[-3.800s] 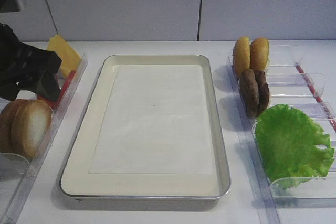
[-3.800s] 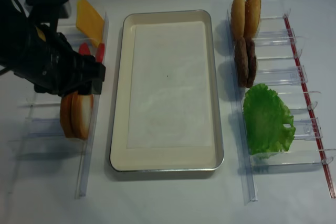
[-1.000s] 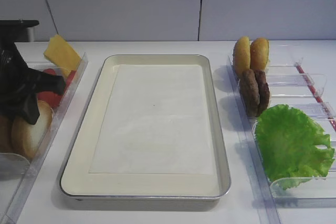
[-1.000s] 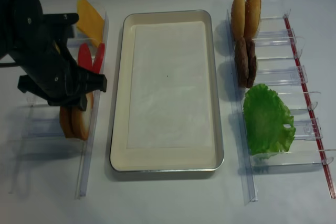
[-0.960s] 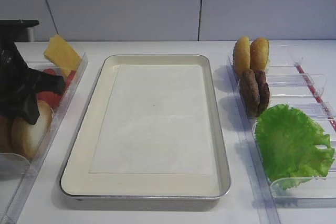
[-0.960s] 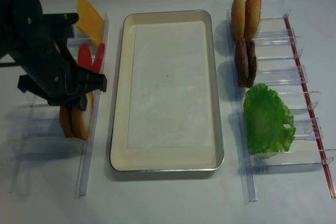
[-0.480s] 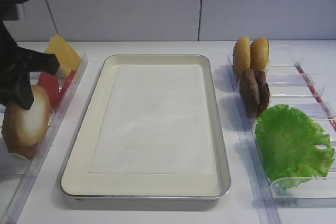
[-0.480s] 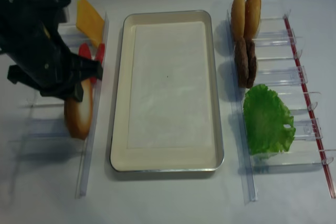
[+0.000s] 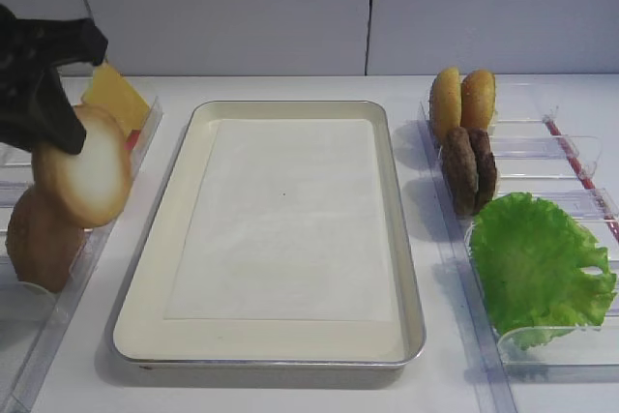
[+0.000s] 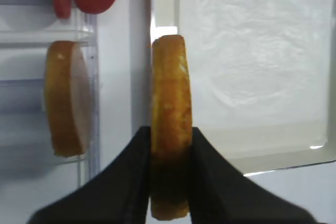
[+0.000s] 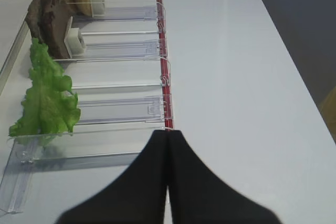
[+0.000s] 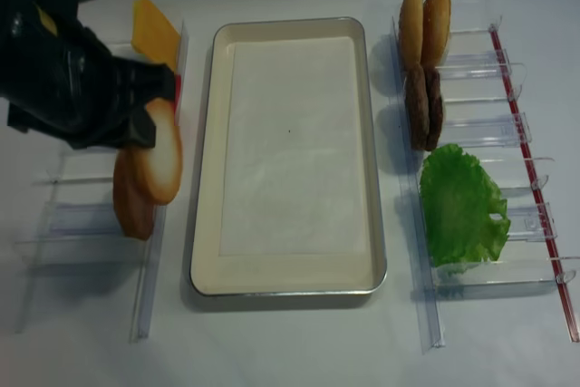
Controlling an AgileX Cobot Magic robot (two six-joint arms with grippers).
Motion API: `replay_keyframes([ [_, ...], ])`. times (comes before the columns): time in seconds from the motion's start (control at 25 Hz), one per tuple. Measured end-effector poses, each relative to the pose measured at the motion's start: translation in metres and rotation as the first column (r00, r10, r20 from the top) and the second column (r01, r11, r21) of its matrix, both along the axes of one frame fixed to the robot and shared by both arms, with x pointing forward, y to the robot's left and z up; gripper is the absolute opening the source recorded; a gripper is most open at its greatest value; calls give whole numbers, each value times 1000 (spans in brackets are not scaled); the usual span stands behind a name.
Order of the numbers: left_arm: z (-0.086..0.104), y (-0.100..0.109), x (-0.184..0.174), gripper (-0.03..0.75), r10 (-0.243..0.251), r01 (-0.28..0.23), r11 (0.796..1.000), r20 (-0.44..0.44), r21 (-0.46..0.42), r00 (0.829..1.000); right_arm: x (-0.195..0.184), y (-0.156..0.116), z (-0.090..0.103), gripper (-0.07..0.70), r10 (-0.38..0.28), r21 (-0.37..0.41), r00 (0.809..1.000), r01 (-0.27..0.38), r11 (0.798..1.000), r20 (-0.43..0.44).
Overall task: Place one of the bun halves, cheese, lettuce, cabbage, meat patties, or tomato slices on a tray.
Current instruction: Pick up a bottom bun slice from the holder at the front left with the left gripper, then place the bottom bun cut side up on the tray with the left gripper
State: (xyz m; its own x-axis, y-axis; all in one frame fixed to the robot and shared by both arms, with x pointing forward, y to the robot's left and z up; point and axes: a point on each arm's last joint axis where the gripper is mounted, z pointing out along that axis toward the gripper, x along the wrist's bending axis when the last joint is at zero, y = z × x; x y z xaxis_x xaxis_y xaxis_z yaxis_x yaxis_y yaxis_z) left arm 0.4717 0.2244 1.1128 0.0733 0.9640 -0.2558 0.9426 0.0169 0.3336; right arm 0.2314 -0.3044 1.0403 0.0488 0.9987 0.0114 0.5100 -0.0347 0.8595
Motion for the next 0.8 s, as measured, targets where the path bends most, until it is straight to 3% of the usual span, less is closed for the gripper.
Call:
replay_keyframes([
  [0.16, 4, -12, 4, 157, -39, 48, 990, 70, -131, 997, 0, 0, 0, 238, 0, 0, 1000, 0, 1000, 0],
  [0.28, -3, -26, 3, 157, -79, 103, 962, 103, -251, 992, 0, 0, 0, 238, 0, 0, 1000, 0, 1000, 0],
  [0.44, -20, -42, -1, 157, -114, 156, 925, 138, -346, 984, 0, 0, 0, 238, 0, 0, 1000, 0, 1000, 0],
  [0.68, -33, -52, 4, 156, -88, 155, 883, 169, -443, 982, 0, 0, 0, 238, 4, -7, 1000, -4, 1000, 0],
  [0.8, -45, -59, 13, 156, -119, 175, 865, 147, -470, 982, 0, 0, 0, 238, 4, -7, 1000, -4, 1000, 0],
])
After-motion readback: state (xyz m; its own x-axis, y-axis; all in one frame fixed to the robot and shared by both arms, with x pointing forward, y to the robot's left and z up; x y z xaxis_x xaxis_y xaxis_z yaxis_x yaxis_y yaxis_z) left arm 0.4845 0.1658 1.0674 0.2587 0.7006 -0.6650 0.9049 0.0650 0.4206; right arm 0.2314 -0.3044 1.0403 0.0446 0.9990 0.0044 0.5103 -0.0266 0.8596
